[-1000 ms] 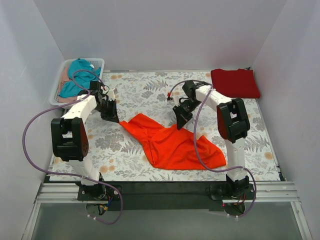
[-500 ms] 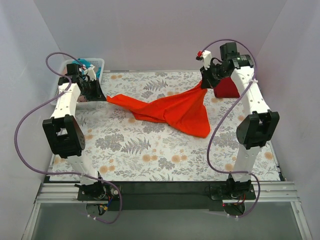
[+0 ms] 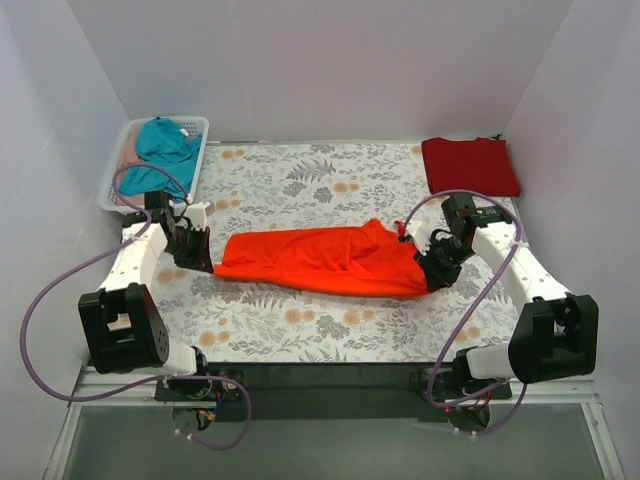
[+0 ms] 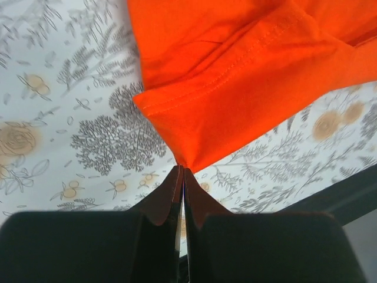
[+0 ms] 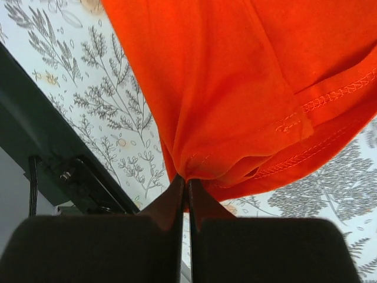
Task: Fold and stack the t-shirts
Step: Flatten the tshirt out
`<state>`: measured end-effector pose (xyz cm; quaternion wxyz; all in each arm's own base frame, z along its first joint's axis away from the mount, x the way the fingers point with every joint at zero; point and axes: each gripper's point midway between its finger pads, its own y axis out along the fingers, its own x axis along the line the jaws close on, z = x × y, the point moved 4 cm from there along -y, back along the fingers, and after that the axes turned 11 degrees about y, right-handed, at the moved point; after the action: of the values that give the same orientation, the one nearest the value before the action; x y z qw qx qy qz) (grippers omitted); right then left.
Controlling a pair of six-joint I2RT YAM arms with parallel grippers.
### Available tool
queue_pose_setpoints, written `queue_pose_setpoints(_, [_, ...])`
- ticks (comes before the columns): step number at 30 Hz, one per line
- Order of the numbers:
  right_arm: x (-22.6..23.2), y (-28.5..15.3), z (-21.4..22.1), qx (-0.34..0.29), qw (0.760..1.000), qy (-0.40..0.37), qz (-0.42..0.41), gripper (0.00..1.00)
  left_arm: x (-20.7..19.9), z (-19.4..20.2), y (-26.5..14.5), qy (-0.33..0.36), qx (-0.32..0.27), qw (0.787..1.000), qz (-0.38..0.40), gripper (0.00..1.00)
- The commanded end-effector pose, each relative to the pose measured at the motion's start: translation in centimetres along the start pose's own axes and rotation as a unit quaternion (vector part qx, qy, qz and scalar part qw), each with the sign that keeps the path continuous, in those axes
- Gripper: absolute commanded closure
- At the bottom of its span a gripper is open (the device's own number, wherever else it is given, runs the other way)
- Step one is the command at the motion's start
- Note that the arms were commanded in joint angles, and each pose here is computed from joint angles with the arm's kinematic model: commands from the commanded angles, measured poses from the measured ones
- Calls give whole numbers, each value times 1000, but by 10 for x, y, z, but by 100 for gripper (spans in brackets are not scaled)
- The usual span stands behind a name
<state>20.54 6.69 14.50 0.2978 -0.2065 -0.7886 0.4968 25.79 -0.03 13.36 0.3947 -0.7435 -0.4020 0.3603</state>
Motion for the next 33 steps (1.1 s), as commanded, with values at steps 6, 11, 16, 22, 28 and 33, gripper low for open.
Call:
queue_pose_setpoints(6, [2, 24, 14, 26, 999, -10, -23, 89, -1, 44, 15, 86, 42, 995, 8, 96])
queue_pose_setpoints(11, [16, 21, 20, 49, 997, -29, -43, 27, -19, 47, 4, 158, 36, 983, 84, 41])
queue_pose_setpoints(16, [14, 11, -2, 17, 999, 0, -40, 30, -14, 16, 4, 150, -4, 986, 78, 41])
queue_pose_setpoints(22, [-13, 31, -44, -5, 997, 67, -34, 47, 6, -34, 25, 78, -35, 995, 51, 57])
queue_pose_setpoints(28, [-47, 52, -71, 0, 995, 96, -12, 47, 11, -49, 55, 27, -15, 997, 68, 59])
queue_pose_setpoints(33, [-79, 79, -79, 29, 993, 111, 18, 47, 19, -46, 81, -12, 4, 998, 62, 63])
